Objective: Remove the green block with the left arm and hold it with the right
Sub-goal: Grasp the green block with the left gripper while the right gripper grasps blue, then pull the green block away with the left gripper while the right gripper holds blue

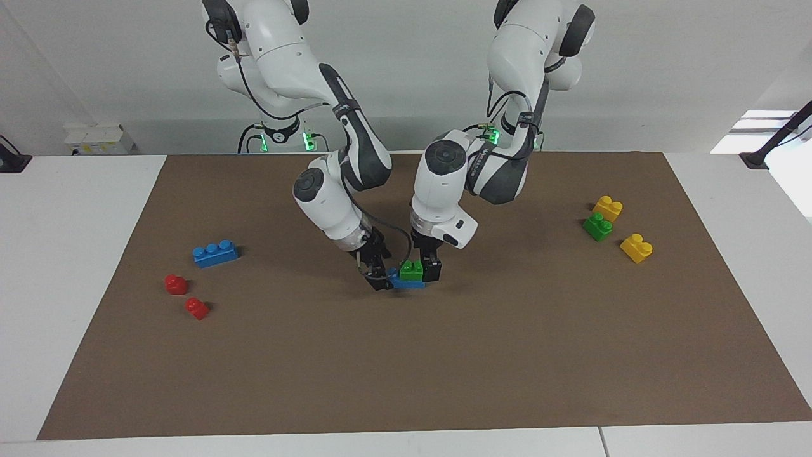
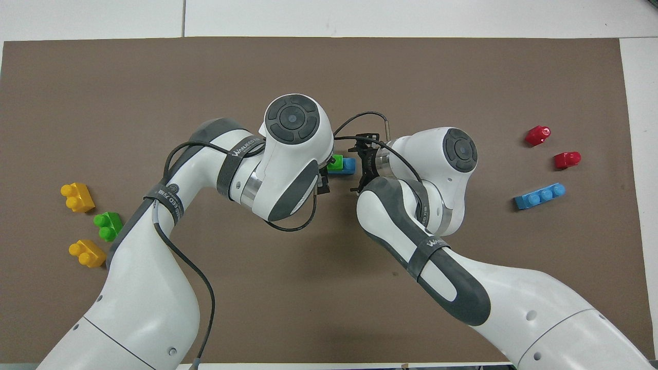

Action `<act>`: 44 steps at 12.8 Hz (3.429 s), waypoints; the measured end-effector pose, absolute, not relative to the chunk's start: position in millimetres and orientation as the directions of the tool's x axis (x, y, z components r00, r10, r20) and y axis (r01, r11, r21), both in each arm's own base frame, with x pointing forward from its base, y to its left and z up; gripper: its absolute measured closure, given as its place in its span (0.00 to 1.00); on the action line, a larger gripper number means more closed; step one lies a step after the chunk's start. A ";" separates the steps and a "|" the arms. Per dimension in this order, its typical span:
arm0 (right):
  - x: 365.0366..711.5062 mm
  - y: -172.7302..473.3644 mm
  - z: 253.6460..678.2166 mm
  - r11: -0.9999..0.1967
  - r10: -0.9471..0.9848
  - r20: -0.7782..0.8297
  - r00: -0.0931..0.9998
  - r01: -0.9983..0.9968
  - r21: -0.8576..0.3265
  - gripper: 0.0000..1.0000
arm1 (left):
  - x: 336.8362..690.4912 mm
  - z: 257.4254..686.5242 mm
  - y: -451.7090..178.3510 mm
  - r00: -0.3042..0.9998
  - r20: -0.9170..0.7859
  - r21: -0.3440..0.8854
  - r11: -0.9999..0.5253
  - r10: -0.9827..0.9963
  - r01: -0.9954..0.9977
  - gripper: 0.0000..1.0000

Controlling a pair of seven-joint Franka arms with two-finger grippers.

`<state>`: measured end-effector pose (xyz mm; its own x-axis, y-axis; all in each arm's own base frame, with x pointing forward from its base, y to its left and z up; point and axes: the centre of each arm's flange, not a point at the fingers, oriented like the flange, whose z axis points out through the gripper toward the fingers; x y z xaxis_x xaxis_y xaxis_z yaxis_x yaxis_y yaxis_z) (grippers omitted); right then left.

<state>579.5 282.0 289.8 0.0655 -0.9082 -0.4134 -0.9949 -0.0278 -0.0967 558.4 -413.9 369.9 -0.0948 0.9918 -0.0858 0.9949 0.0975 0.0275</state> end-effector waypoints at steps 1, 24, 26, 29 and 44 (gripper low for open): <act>579.4 282.1 289.3 -0.028 -0.908 -0.413 0.065 -0.995 -0.096 0.00 | 557.7 368.9 -414.8 -0.097 -0.087 0.031 0.100 0.992 0.995 0.00; 583.1 281.5 288.3 0.048 -0.893 -0.449 0.009 -0.992 -0.115 0.66 | 548.5 350.6 -419.6 -0.097 -0.087 0.049 0.102 0.991 0.994 0.33; 581.3 281.9 285.9 0.046 -0.894 -0.448 0.009 -0.993 -0.111 0.66 | 550.8 352.5 -418.0 -0.096 -0.084 0.059 0.101 0.992 0.993 0.59; 582.5 279.7 286.3 0.040 -0.895 -0.446 0.017 -0.992 -0.117 0.66 | 549.6 357.0 -419.4 -0.083 -0.085 0.066 0.089 0.993 0.994 0.63; 602.5 254.0 296.6 0.080 -0.894 -0.447 -0.001 -0.984 -0.157 0.66 | 590.7 426.0 -269.2 0.113 0.020 0.000 -0.113 0.993 0.994 0.65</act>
<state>602.5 254.0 296.6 -0.0015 -0.8944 -0.4472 -0.9844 0.0799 -0.1567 590.7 -269.2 426.0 0.1127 0.9934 0.0196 0.9936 -0.1127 -0.0001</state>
